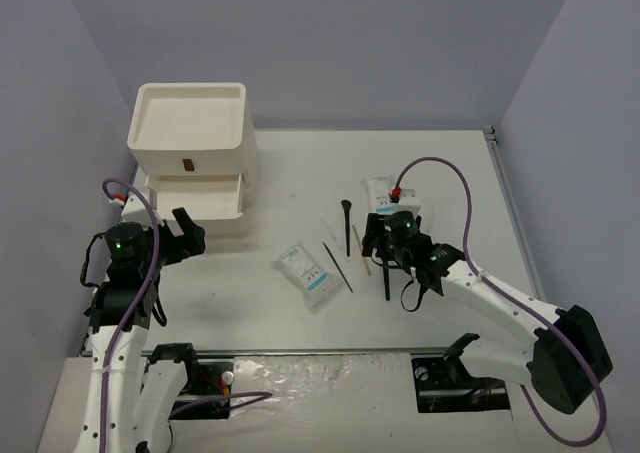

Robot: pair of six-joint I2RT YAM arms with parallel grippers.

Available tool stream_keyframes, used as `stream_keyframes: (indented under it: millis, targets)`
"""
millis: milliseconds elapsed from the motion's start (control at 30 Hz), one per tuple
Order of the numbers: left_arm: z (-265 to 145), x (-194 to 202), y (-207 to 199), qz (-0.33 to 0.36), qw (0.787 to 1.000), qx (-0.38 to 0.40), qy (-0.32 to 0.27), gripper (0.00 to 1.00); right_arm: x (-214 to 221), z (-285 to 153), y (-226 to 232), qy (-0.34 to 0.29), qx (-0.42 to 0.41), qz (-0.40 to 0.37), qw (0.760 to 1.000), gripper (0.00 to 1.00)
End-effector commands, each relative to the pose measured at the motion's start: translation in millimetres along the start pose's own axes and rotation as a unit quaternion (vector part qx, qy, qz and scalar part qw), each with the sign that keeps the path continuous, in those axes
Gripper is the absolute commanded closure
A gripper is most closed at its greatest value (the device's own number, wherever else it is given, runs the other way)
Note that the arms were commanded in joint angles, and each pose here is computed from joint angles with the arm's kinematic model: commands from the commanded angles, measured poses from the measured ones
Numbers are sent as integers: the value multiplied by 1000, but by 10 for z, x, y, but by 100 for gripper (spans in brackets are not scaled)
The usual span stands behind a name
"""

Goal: Organize the makeup

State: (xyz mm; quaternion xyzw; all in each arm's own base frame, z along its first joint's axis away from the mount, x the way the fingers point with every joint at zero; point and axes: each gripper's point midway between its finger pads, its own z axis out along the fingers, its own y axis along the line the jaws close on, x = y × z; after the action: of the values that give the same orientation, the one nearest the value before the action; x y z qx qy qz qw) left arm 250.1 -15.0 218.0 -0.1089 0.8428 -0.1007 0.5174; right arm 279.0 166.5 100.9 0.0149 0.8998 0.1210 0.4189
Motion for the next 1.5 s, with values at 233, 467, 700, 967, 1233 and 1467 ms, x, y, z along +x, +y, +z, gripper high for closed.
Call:
stream_keyframes:
  millis: [233, 467, 700, 967, 1233, 1467]
  targets:
    - [-78, -16, -138, 46, 998, 34, -15, 9, 564, 262, -399, 80, 95, 58, 991, 48]
    - [-120, 26, -175, 64, 997, 39, -14, 9, 750, 346, -590, 108, 130, 57, 984, 59]
    - [-141, 17, -166, 65, 997, 35, -16, 9, 811, 390, -648, 117, 145, 48, 981, 88]
    - [-134, -5, -156, 54, 998, 29, -19, 9, 81, 169, -28, 38, 63, -63, 995, 100]
    - [-130, -9, -148, 43, 999, 24, -18, 9, -870, -62, 1374, -54, -133, -240, 960, 100]
    - [-197, -37, -47, 33, 999, -6, -28, 9, -1186, -116, 2427, -104, -282, -392, 870, 100]
